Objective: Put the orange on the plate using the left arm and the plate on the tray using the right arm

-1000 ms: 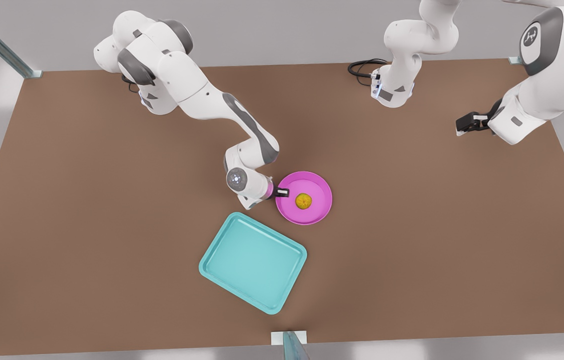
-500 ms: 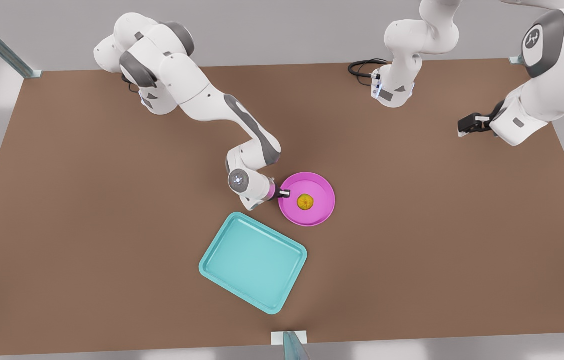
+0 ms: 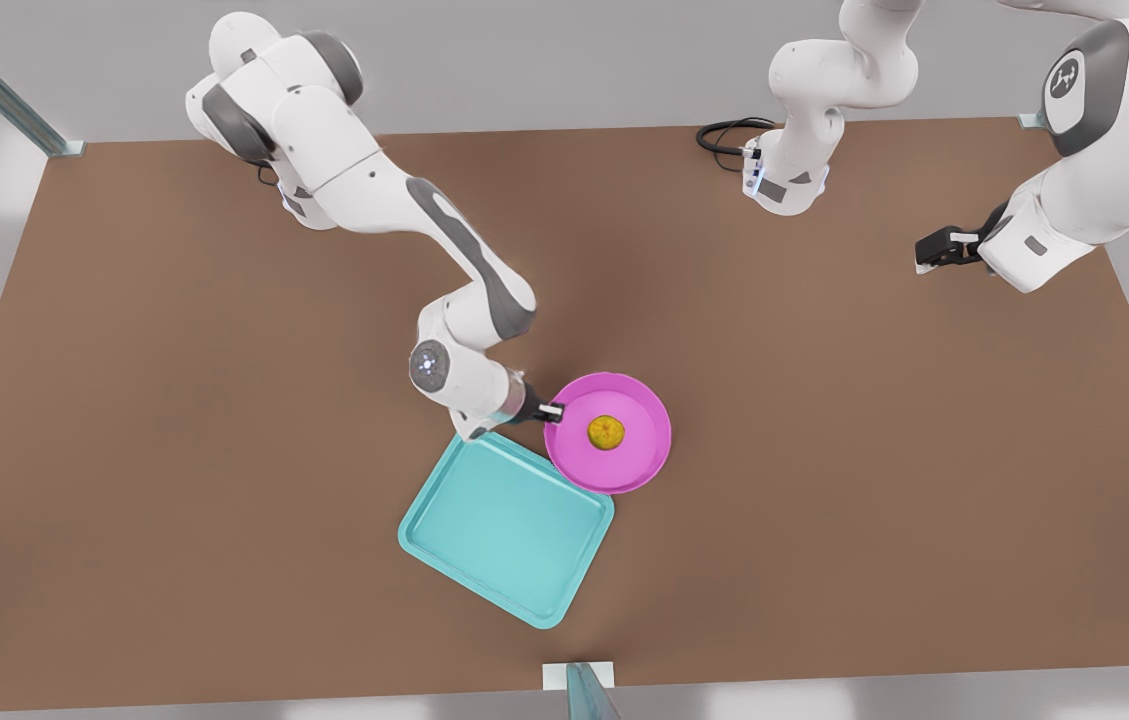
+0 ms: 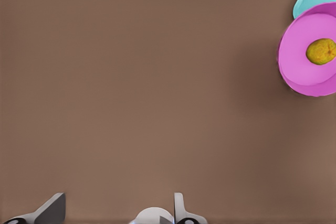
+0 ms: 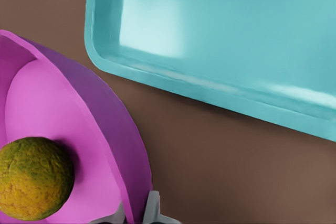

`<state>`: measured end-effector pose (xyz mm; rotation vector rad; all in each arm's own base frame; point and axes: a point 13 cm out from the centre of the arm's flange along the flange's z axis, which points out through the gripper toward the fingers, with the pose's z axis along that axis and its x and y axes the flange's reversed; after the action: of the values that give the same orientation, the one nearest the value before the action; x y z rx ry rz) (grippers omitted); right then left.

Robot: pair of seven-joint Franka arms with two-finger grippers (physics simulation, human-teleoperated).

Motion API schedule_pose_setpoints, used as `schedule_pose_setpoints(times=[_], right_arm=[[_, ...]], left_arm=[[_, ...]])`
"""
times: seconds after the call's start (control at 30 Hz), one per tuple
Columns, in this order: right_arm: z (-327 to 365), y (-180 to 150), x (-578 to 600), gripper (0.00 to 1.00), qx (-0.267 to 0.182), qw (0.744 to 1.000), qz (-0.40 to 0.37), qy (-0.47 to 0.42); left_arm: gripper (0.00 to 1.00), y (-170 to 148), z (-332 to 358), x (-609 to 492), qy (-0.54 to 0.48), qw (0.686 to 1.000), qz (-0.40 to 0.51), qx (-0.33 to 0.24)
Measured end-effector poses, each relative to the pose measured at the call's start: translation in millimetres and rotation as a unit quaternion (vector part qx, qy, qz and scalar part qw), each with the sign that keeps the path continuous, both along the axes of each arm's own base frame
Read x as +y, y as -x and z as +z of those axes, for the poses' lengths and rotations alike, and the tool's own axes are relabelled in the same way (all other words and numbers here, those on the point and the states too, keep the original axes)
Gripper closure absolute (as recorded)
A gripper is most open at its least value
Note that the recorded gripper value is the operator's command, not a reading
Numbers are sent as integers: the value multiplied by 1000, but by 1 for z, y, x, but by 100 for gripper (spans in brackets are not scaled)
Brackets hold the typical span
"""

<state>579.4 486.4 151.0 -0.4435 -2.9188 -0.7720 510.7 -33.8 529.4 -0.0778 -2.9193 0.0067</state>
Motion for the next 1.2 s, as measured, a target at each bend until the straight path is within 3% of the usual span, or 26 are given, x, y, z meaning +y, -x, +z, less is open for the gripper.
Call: schedule_pose_setpoints(times=[0.2,0.4,0.9,0.93,0.97,1.0,1.2], right_arm=[[24,-80,-96,79,-18,997,-81,-8],[18,-121,-161,79,-27,992,-127,2],[-31,-104,-152,79,-1,993,-116,17],[-31,-104,-151,71,-1,993,-115,17],[-32,-103,-151,10,0,993,-115,18],[-32,-103,-151,0,1,993,-115,19],[-6,-109,-150,0,-10,993,-118,11]], left_arm=[[0,0,0,0,0,1000,-1,0],[0,0,0,4,0,1000,2,0],[0,-1,0,5,0,1000,2,0],[0,-1,0,5,0,1000,2,0],[0,-1,0,5,0,1000,2,0],[0,-1,0,5,0,1000,2,0],[0,0,1,5,0,1000,2,-1]])
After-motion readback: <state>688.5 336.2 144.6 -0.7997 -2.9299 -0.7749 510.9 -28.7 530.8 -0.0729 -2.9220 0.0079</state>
